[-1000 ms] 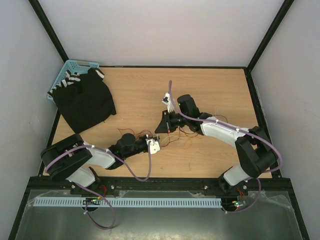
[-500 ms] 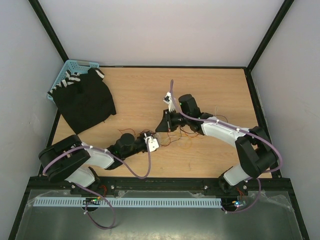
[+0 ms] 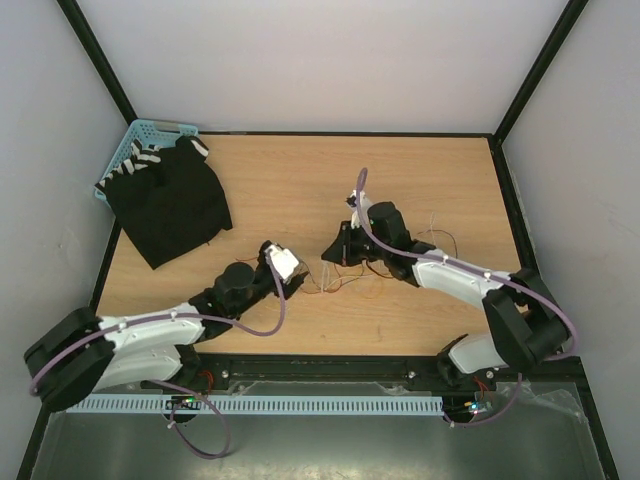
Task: Zip-tie the wires
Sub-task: Tie the cable at the center of the board.
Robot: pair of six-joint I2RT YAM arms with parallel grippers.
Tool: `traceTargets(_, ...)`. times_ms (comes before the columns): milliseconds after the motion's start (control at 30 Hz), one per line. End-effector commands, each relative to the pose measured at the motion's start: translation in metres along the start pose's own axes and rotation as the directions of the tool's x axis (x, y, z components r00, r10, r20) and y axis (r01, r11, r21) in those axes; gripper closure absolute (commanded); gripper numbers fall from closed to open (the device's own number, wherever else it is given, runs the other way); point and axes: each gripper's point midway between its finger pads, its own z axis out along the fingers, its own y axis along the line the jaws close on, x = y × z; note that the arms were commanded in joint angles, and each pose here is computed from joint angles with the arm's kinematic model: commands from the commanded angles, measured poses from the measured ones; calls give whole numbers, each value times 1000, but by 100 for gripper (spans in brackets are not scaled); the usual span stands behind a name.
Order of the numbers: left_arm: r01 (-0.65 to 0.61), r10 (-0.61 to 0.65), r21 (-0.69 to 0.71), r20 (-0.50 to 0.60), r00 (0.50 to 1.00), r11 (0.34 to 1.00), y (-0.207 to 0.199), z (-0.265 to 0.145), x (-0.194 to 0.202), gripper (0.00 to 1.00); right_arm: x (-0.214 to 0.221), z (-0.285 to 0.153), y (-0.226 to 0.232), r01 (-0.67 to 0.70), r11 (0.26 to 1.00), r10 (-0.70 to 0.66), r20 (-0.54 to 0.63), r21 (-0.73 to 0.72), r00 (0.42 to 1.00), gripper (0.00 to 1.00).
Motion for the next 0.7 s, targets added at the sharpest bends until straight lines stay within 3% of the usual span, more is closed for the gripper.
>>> traceTargets(0, 266, -267, -44, -15, 964, 963, 3, -10, -14, 30, -27, -7, 0, -69, 995, 53, 199, 73, 979, 100)
traceTargets(200, 427, -427, -2, -8, 904, 904, -11, -8, -26, 33, -29, -10, -1, -128, 985, 92, 266, 118, 960, 100)
traceTargets(667, 433, -430, 55, -55, 901, 900, -29, 30, -44, 40, -23, -8, 4, -154, 981, 118, 265, 117, 957, 100)
